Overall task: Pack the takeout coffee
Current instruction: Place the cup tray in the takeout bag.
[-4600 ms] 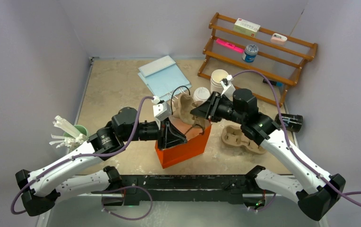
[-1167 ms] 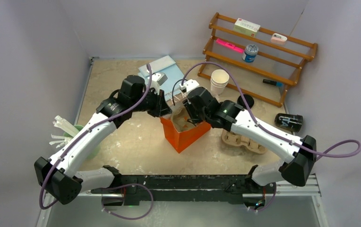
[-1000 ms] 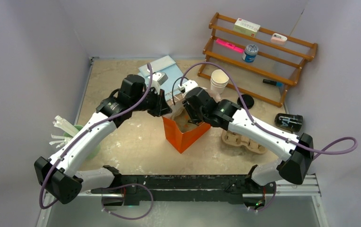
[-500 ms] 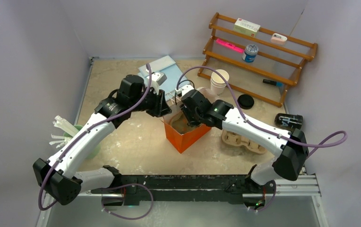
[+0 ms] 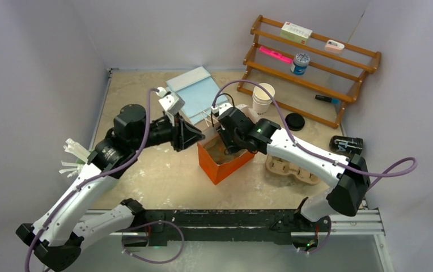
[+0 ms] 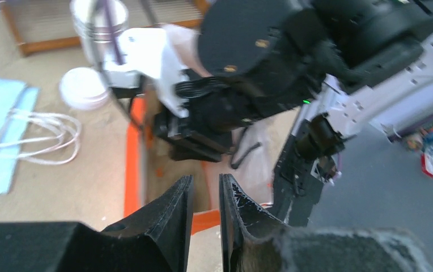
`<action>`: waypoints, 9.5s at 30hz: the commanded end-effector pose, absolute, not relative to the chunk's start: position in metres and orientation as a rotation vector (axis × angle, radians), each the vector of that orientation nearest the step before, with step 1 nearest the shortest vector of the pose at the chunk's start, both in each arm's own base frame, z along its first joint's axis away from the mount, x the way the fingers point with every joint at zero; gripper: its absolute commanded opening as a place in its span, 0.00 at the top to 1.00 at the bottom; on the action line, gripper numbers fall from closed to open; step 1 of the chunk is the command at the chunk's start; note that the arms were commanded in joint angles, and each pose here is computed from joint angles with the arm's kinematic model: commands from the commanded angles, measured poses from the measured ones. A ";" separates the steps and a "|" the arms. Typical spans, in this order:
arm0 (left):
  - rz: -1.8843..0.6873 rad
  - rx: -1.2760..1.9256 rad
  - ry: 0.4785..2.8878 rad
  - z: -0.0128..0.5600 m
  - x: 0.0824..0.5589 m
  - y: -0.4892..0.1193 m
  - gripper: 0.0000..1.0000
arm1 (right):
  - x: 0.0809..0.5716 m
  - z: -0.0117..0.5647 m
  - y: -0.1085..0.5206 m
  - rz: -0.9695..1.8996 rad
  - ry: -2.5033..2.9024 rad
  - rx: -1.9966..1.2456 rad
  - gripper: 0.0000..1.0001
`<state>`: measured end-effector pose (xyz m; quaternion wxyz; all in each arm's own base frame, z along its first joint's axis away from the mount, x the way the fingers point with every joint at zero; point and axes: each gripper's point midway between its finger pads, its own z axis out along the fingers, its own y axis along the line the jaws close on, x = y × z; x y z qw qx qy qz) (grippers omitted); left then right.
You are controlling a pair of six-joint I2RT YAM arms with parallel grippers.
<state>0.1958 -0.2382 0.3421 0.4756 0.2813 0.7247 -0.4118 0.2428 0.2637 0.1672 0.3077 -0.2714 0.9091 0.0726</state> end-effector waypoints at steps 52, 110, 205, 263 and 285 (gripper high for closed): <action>-1.186 1.139 1.440 0.360 0.121 -0.338 1.00 | 0.245 0.192 0.268 0.246 2.383 -0.656 0.68; -0.765 0.602 1.889 0.304 0.271 -0.281 0.76 | 0.237 0.173 0.257 0.286 2.314 -0.660 0.71; -0.864 0.602 1.622 0.353 0.302 -0.290 1.00 | 0.179 0.088 0.244 0.225 2.748 -0.841 0.78; -1.096 0.719 1.772 0.303 0.142 -0.370 0.66 | 0.190 0.091 0.252 0.231 2.721 -0.738 0.79; -1.365 1.139 1.462 0.315 0.073 -0.399 1.00 | 0.196 0.089 0.258 0.231 2.727 -0.708 0.80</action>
